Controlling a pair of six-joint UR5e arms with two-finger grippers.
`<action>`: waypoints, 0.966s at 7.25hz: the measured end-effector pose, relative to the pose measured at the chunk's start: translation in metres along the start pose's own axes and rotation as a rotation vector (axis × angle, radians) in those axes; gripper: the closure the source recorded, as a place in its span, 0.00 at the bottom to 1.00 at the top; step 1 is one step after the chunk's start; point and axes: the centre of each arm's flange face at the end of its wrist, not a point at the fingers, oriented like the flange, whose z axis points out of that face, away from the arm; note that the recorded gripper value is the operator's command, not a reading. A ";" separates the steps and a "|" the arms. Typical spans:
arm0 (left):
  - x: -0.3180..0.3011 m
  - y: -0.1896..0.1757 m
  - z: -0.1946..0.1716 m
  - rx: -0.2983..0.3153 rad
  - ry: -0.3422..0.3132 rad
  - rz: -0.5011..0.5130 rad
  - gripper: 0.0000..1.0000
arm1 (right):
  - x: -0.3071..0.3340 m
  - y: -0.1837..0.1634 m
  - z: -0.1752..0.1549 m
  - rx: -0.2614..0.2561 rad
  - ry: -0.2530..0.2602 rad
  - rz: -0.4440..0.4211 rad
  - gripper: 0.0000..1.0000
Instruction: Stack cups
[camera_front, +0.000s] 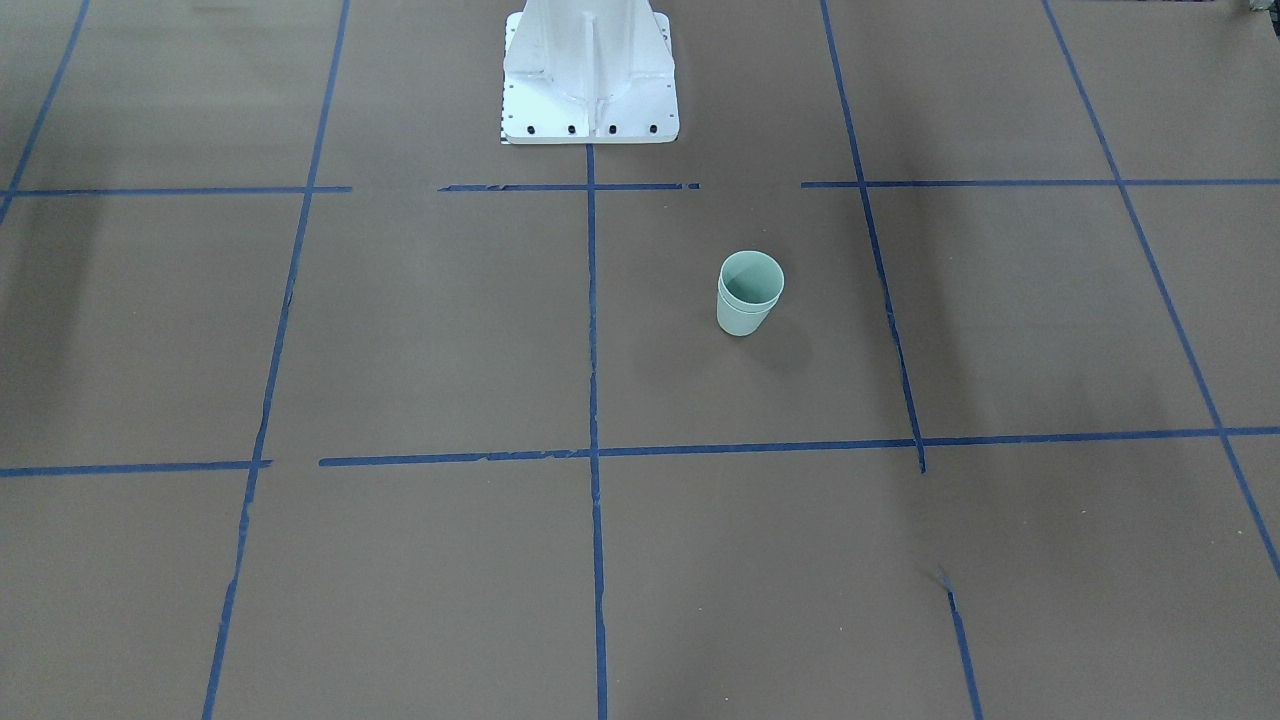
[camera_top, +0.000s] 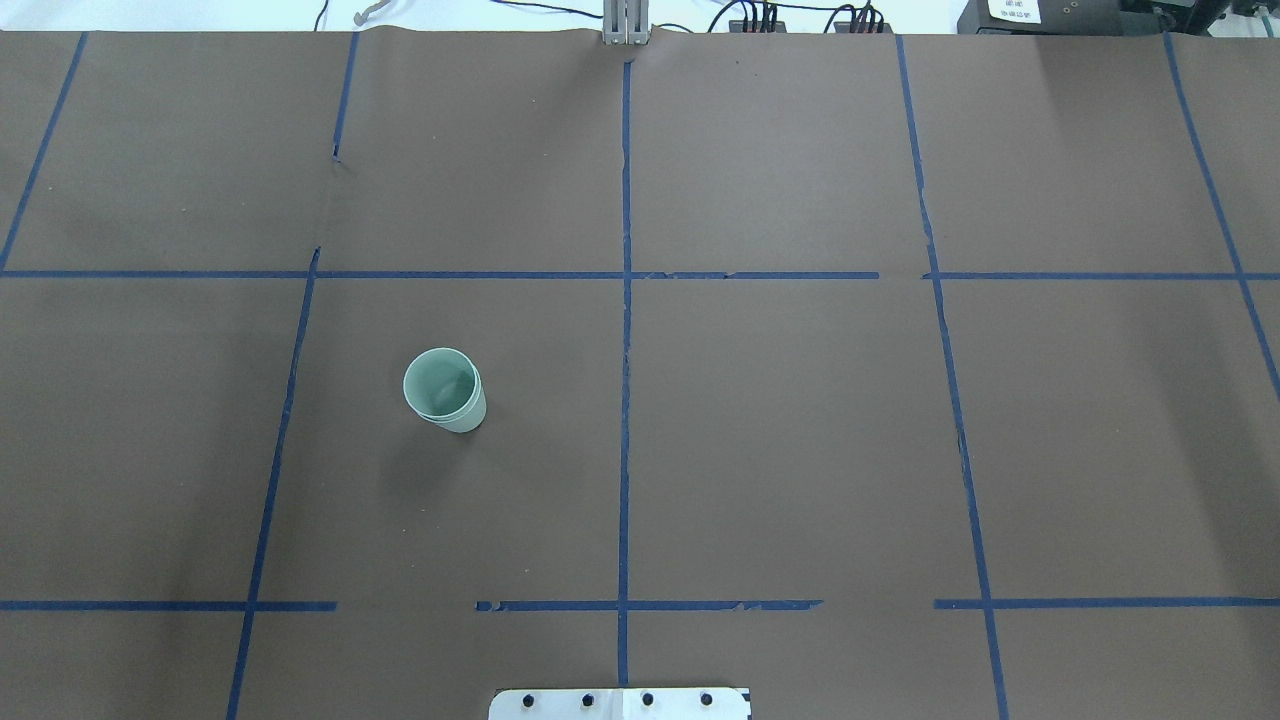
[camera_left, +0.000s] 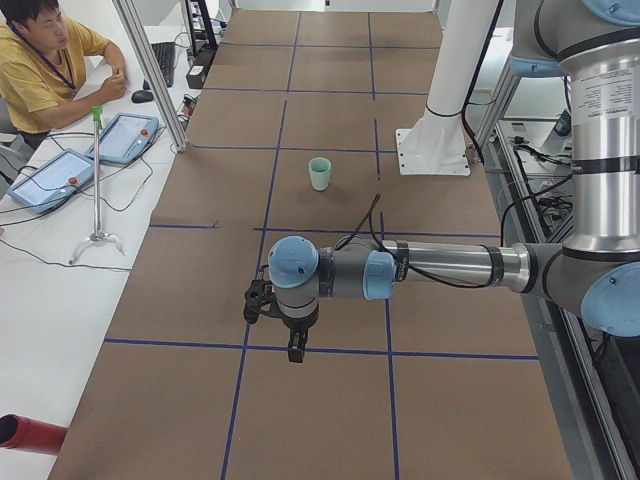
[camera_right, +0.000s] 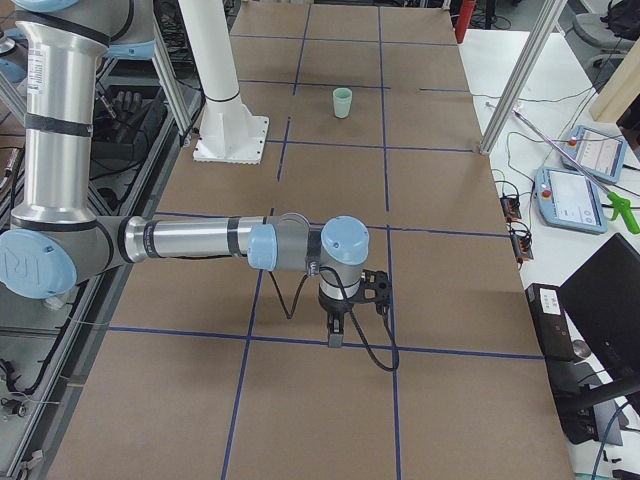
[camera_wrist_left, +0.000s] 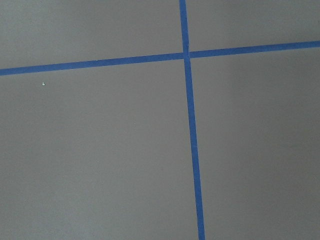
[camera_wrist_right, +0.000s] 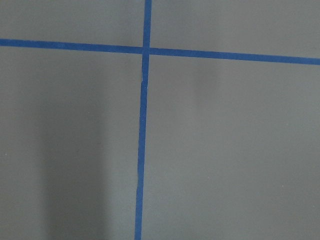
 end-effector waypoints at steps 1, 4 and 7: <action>0.001 0.000 -0.001 0.002 0.000 0.003 0.00 | 0.000 0.000 0.000 0.000 0.000 0.000 0.00; 0.003 -0.001 -0.003 0.006 -0.001 0.006 0.00 | 0.000 0.000 0.000 0.000 0.000 0.000 0.00; 0.005 -0.001 -0.005 0.010 0.000 0.011 0.00 | 0.000 0.000 0.000 -0.001 0.000 -0.001 0.00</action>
